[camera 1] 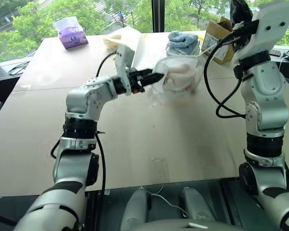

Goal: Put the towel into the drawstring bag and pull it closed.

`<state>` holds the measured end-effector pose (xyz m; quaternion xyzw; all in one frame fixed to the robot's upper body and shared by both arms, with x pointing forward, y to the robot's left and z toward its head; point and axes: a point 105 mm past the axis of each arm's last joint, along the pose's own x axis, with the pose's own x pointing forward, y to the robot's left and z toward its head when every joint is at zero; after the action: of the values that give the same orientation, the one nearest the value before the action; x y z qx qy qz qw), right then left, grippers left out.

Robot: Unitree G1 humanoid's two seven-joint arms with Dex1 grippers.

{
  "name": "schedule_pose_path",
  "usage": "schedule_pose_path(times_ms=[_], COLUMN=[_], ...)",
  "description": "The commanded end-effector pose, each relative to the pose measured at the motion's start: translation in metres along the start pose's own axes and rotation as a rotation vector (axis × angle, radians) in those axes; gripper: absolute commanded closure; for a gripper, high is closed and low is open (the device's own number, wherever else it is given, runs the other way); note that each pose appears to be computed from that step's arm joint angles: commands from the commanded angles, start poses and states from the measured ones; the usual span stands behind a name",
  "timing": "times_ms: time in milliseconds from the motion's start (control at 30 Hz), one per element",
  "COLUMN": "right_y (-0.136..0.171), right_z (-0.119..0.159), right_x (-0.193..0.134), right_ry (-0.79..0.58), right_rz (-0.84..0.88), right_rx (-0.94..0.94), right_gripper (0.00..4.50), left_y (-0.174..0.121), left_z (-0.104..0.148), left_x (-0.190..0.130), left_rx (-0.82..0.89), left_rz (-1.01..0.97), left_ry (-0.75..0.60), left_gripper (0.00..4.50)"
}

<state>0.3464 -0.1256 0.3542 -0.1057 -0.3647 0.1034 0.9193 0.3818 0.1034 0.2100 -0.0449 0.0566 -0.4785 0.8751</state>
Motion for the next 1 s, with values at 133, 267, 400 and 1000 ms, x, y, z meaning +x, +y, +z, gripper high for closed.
schedule_pose_path(times_ms=[133, 267, 400, 1000], right_y=[0.01, 0.014, 0.017, 0.024], right_z=[0.025, 0.024, 0.022, 0.026], right_x=[0.006, 0.008, 0.009, 0.014], right_ry=[-0.084, -0.081, -0.073, -0.08], right_rz=[0.026, 0.033, 0.043, 0.056], right_rx=[0.024, 0.034, 0.042, 0.065], right_gripper=[4.5, 4.5, 4.5, 4.5], left_y=[-0.014, -0.022, -0.018, -0.021], left_z=[0.003, -0.005, -0.028, -0.081], left_x=[-0.022, -0.037, -0.048, 0.01], left_rx=[0.044, -0.129, -0.133, 0.423], left_rz=[0.036, 0.029, 0.081, -0.023], left_ry=[-0.143, -0.233, -0.182, 0.042], left_gripper=[2.32, 2.32, 2.32, 2.32])
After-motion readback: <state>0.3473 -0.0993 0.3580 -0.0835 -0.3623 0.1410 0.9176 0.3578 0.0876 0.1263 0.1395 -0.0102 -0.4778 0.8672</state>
